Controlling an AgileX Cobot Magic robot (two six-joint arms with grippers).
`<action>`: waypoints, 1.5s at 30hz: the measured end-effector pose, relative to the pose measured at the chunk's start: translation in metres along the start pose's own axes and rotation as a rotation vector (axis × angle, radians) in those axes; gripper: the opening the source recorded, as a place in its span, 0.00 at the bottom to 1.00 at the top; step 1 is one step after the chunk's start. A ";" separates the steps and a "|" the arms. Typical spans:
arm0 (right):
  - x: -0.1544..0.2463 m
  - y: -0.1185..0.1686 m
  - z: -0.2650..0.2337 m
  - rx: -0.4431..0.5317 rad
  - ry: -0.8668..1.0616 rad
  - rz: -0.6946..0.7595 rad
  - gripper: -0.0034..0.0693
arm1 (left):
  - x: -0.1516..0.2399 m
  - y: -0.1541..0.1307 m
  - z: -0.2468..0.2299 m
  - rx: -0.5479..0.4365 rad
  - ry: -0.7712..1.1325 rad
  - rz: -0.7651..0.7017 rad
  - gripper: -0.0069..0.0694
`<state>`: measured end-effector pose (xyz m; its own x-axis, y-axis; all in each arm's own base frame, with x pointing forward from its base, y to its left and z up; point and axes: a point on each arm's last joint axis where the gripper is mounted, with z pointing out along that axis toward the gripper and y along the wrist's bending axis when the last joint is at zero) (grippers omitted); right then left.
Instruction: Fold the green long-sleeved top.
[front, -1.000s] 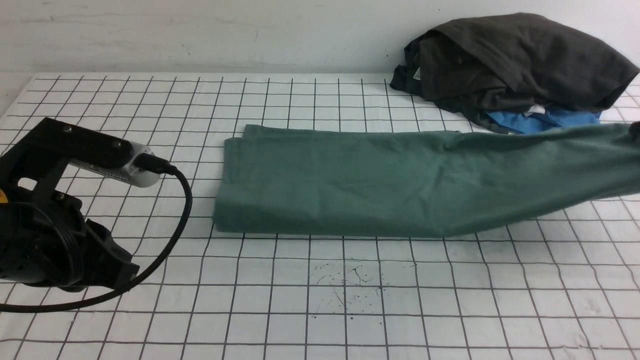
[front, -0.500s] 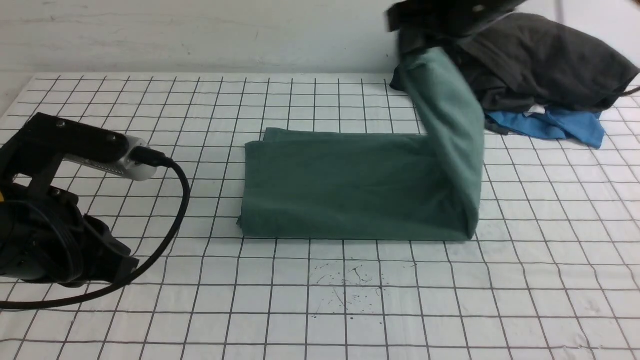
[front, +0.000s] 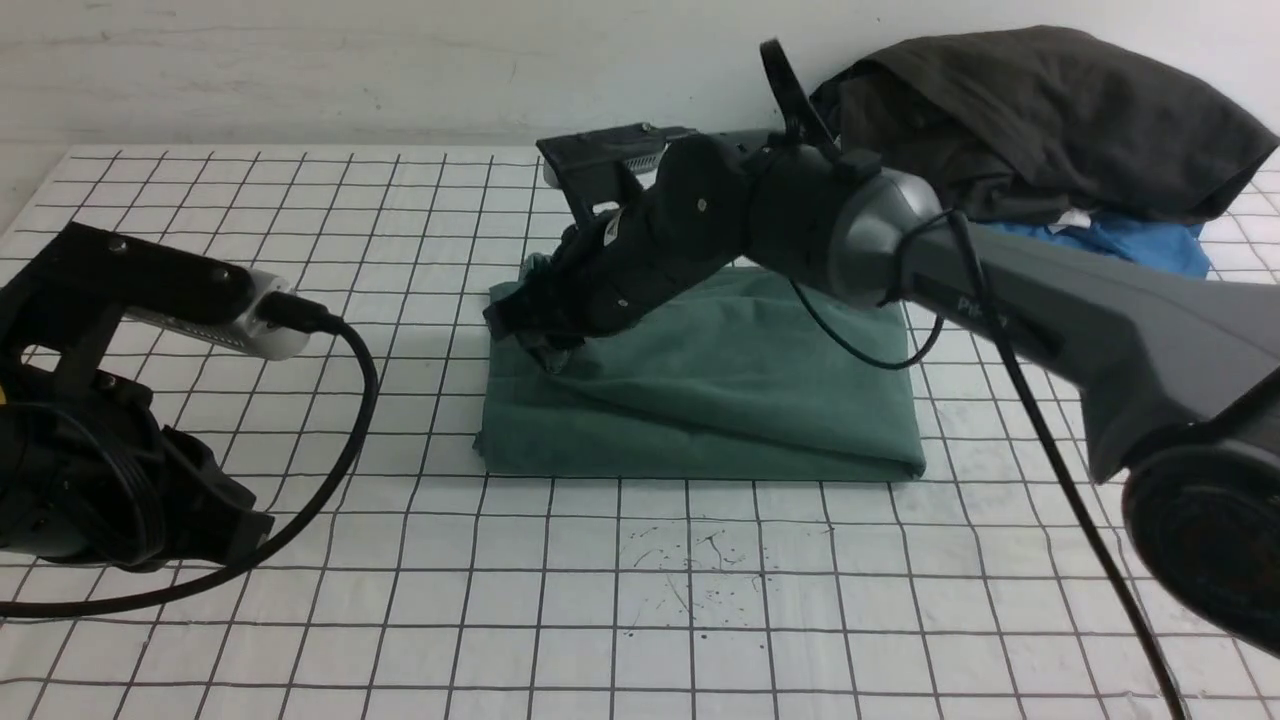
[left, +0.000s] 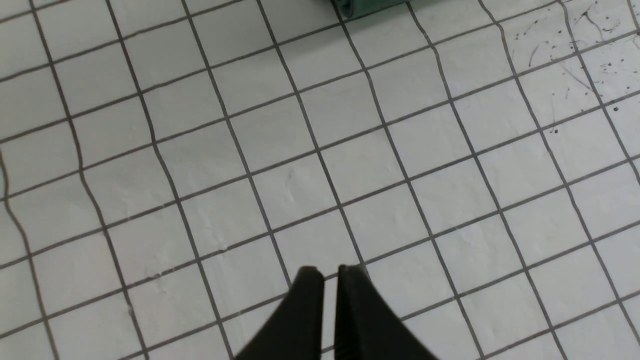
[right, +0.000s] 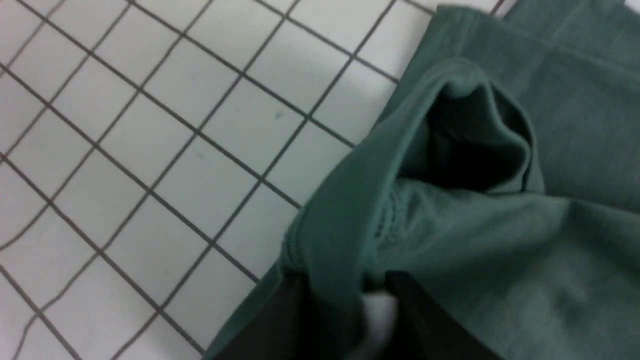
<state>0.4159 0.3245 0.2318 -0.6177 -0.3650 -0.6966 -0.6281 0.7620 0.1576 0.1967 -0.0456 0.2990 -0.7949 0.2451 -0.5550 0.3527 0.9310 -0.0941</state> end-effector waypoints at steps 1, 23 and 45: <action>-0.005 0.001 -0.005 0.005 -0.015 -0.011 0.46 | 0.001 0.000 -0.002 -0.001 -0.001 0.003 0.12; -0.014 0.021 0.009 -0.020 -0.052 -0.107 0.09 | 0.072 -0.013 -0.083 -0.274 -0.654 0.173 0.12; 0.085 0.019 -0.314 0.320 0.157 -0.252 0.07 | 0.118 -0.011 -0.058 -0.343 -0.939 0.180 0.12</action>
<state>0.2029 0.1399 0.3960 -0.5435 -0.6189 -0.5671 -0.6054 0.7570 -0.2459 0.0704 -0.0110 0.2829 0.0178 0.2156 -0.9763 0.1508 0.9647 0.2158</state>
